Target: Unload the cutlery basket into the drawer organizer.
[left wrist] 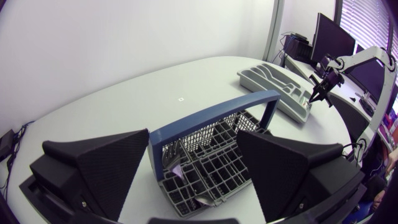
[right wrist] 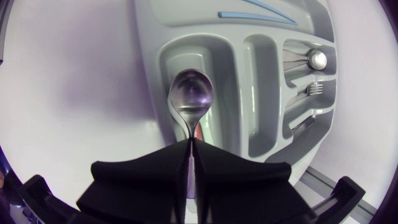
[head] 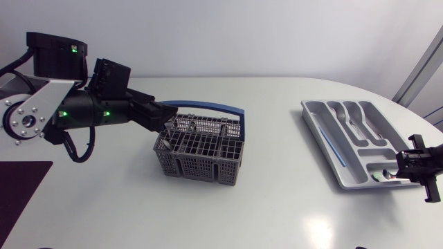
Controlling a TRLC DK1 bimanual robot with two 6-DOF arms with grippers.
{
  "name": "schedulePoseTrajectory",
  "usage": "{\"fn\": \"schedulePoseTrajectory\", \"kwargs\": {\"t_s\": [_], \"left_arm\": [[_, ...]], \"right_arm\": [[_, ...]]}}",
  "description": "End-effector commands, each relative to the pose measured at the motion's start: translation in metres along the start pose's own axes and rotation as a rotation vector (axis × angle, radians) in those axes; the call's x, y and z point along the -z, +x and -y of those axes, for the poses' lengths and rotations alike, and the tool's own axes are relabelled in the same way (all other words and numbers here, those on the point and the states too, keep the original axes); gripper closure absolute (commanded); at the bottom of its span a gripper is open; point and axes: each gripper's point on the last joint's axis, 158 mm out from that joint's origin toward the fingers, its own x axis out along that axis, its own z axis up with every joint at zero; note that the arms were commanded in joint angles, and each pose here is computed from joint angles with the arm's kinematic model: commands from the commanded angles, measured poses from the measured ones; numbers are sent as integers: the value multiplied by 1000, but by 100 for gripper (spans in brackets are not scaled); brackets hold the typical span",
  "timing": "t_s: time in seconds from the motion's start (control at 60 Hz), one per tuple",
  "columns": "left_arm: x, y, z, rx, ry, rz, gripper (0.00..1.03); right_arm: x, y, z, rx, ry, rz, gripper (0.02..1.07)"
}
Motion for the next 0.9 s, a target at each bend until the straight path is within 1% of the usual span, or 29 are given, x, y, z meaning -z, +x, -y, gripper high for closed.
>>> {"fn": "schedulePoseTrajectory", "kwargs": {"t_s": [0.0, 0.483, 0.883], "left_arm": [[-7, -2, -3, -9, 26, 9, 5], [-6, -7, -4, -15, 32, 12, 5], [-7, -6, -2, -11, 36, 12, 5]], "right_arm": [[-7, 11, -5, -12, -60, 4, 101], [-3, 22, 18, 47, -123, -60, 101], [-10, 26, 14, 33, -142, -58, 101]]}}
